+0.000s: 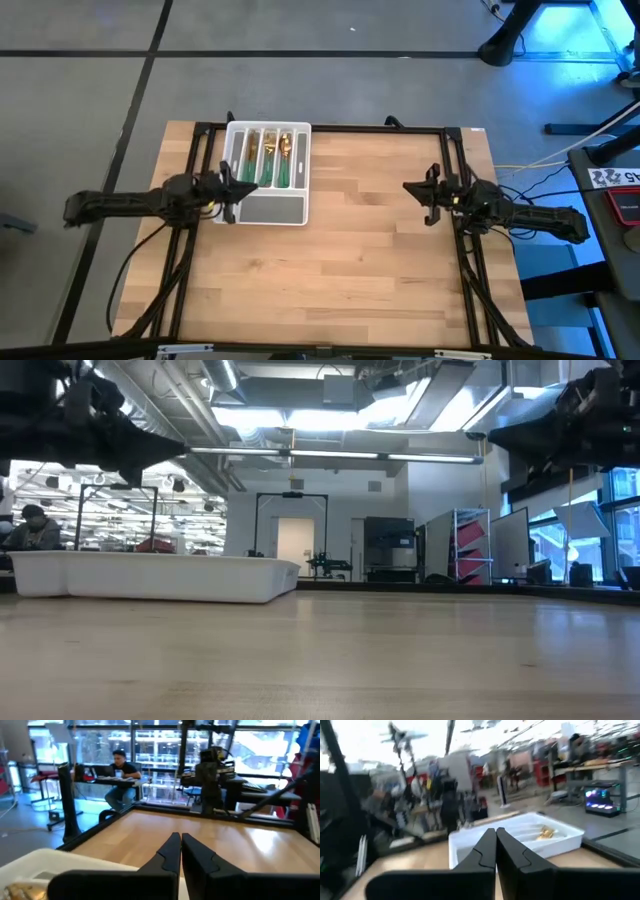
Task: Sort silverware
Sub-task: Return to Home Position
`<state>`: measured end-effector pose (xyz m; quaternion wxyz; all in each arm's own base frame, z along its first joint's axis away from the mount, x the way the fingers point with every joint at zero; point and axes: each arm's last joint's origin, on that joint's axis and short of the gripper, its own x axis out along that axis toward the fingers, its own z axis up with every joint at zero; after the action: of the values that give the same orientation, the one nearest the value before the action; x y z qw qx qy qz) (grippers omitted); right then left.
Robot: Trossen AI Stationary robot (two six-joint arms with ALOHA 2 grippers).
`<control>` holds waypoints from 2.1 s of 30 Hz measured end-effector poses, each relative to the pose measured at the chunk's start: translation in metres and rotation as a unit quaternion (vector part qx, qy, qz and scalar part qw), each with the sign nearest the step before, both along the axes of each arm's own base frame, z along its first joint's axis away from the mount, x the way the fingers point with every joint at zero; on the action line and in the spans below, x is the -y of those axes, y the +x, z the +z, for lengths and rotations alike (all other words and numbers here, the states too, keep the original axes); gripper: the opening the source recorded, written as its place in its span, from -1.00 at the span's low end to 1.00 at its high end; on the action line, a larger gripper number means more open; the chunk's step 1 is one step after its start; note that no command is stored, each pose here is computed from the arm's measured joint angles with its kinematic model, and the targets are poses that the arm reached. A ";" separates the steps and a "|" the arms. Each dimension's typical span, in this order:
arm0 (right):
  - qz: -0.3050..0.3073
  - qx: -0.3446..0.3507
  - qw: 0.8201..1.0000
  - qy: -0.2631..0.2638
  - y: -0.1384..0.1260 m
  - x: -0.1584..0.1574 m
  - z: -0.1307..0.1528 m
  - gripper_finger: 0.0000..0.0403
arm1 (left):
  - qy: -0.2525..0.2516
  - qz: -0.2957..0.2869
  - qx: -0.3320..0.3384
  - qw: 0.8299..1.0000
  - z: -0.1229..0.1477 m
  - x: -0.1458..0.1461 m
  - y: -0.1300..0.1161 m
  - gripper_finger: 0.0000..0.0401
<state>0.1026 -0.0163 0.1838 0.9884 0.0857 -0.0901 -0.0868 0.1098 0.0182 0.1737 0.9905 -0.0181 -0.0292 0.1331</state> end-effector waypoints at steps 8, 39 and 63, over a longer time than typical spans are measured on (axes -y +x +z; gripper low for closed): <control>0.096 -0.046 0.994 -0.034 0.002 -0.006 -0.008 -0.98 | 0.017 -0.038 -0.038 0.998 -0.007 0.020 0.000 -0.99; 0.010 -0.141 0.990 -0.022 0.001 -0.001 -0.026 -0.92 | 0.050 -0.070 -0.013 0.996 -0.003 0.015 -0.013 -1.00; 0.009 -0.135 0.991 -0.022 0.000 -0.001 -0.026 -0.92 | 0.040 -0.088 -0.024 0.995 -0.006 0.004 -0.013 -1.00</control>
<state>0.1029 -0.0157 0.1582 0.9939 0.0521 0.0433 -0.0871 0.0968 0.0144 0.1680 0.9987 0.0218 -0.0090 0.0449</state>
